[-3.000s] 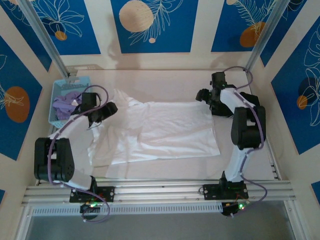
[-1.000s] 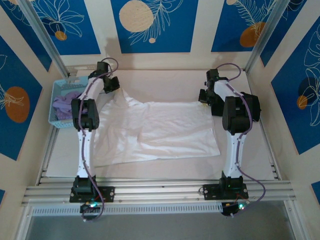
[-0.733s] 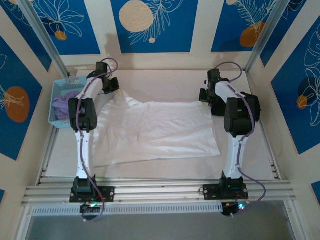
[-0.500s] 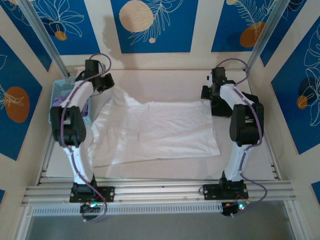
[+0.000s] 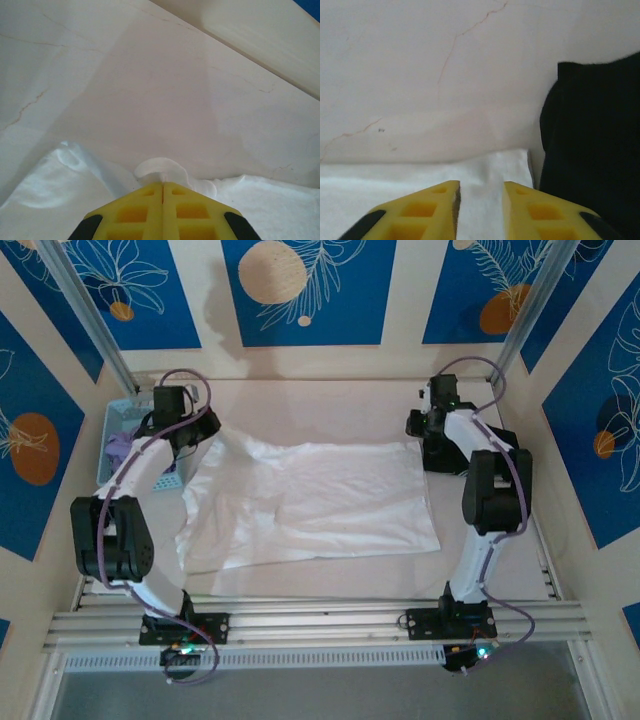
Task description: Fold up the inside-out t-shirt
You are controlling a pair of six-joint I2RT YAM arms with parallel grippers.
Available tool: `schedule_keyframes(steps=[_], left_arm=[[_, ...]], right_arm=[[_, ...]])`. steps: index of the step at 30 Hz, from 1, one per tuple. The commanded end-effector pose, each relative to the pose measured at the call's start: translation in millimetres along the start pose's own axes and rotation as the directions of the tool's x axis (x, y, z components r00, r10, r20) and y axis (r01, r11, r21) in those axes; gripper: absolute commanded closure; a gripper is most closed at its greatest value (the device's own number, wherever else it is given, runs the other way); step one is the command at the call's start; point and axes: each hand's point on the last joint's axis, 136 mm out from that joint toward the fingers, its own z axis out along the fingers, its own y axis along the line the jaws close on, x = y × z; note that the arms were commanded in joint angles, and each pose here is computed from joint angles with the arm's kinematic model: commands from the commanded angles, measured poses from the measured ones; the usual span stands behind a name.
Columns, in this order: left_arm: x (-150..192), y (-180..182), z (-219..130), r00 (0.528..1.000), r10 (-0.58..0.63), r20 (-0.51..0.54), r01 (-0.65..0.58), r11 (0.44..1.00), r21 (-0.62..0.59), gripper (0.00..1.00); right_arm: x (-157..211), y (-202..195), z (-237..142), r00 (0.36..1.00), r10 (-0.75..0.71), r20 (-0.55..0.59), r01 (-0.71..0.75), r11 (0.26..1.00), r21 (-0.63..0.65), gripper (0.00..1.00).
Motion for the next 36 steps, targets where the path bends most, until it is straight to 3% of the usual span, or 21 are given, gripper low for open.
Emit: schedule_keyframes(steps=[1,13,21,31,36], left_arm=[[-12,0,9,1.0,-0.001,0.014,0.001,1.0,0.014,1.0],[-15,0,19,1.0,0.006,0.006,-0.006,1.0,0.021,1.0],[-14,1,21,1.0,0.014,0.001,-0.014,1.0,0.018,1.0],[-12,2,24,1.0,0.019,-0.006,-0.019,1.0,0.016,1.0],[-19,-6,11,1.0,0.025,0.004,-0.026,0.999,0.029,1.0]], right_arm=[[12,-6,16,0.996,0.002,-0.09,0.003,0.998,0.057,0.64],[31,-30,47,0.972,0.022,-0.233,0.019,0.984,0.175,0.58],[46,-30,61,0.955,0.033,-0.296,0.016,0.987,0.163,0.58],[35,-29,66,0.957,0.006,-0.29,0.037,0.989,0.142,0.9],[16,-25,51,0.975,-0.04,-0.217,0.07,0.989,0.133,0.97]])
